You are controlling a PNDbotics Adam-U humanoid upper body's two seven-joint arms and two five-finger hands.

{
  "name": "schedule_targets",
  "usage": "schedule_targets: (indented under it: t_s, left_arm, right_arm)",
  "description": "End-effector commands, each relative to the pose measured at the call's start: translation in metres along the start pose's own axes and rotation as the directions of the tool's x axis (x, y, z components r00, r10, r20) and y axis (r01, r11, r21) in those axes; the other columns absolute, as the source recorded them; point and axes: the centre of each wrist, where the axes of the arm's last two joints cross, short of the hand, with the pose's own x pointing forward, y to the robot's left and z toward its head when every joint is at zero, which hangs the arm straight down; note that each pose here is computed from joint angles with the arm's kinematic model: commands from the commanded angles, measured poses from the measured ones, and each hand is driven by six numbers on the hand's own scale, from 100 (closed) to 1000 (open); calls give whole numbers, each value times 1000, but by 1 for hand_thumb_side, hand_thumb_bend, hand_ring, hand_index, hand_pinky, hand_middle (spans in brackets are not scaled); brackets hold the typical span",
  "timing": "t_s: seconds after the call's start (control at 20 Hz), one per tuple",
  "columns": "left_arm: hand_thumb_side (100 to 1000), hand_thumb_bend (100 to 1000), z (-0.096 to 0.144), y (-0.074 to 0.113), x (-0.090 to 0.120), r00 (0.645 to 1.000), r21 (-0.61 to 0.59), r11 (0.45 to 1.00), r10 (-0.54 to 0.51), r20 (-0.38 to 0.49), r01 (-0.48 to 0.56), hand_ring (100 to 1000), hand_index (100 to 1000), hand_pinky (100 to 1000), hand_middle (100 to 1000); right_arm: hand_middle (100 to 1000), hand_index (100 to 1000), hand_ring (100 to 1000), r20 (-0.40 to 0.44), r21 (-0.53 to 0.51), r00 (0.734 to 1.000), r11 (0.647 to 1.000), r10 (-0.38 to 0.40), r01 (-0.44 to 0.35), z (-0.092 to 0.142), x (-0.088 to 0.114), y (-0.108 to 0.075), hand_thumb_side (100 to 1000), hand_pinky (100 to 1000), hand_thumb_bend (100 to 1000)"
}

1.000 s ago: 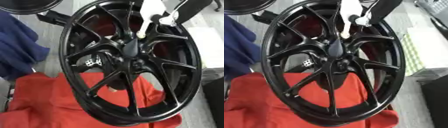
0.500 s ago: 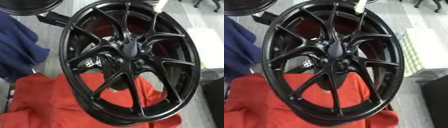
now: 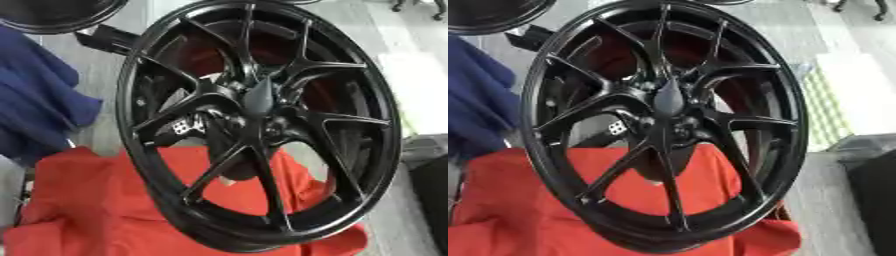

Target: Pull the pin out of the wheel hub.

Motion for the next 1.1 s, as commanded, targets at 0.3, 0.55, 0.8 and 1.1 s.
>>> schedule_targets:
  t_s: [0.3,0.55,0.8,1.1]
  left_arm:
    - [707,572,-6,10,6,999,28,999,-30,30,29,752,859,757,806]
    - [706,573,-5,10,6,999,27,999,-29,29,28,751,859,757,805]
    - [705,573,-6,9,7,999,25,999,-21,33,20,750,858,756,804]
    - [703,574,-8,6,12,999,9,1000,-5,45,4,747,857,755,803]
  right_arm:
    - [882,913,905,-179,-73,983,996,44,-58,12,-51,-9,356,884,370]
    - [902,924,914,-132,-130,991,991,15,-32,11,-49,-10,467,880,303]
    - [750,811,781,-26,-272,999,962,-21,13,9,-22,-17,401,824,246]
    - [685,765,730,202,-349,974,921,-105,172,13,43,-9,507,797,100]
